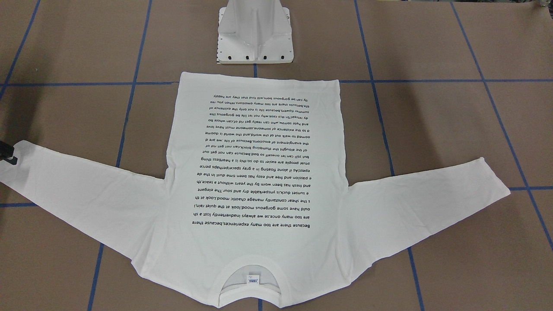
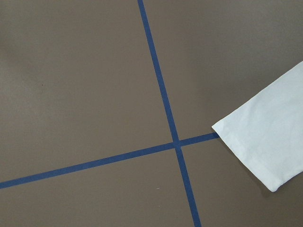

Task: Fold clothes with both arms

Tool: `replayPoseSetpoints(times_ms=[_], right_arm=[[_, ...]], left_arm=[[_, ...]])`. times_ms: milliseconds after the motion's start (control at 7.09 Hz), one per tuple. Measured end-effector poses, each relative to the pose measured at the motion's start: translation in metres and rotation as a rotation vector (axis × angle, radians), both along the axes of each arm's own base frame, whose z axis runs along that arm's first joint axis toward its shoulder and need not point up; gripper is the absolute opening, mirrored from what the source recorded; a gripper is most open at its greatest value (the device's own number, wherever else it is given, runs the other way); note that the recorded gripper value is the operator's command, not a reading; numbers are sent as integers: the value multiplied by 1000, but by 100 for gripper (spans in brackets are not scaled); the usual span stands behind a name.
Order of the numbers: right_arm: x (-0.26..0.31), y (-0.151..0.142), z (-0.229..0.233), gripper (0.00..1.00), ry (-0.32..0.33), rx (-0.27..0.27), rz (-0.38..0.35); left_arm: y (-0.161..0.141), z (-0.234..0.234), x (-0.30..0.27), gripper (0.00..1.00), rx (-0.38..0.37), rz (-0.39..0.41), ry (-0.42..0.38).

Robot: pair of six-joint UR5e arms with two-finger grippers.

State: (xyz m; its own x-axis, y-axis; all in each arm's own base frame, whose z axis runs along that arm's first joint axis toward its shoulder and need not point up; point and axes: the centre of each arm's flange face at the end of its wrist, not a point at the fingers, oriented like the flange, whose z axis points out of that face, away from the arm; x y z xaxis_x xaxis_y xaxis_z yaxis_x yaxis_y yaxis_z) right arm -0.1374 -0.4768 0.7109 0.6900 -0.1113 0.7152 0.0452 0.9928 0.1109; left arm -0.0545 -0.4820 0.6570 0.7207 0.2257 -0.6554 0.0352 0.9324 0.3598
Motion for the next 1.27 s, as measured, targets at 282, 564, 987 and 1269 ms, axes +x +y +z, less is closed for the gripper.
replayPoseSetpoints(times_ms=[282,564,987,1269], right_arm=[[-3,2,3,43,7,-19,-6],[-4,2,2,16,7,-21,-8],[-14,-13,-18,0,-4,-2,-13],[-16,-23,-38,0,-21,22,-11]], left_arm=[[0,0,0,99,-1,0,0],[0,0,0,99,-4,-1,1],[0,0,0,99,-9,-5,2],[-1,1,0,99,-11,-6,3]])
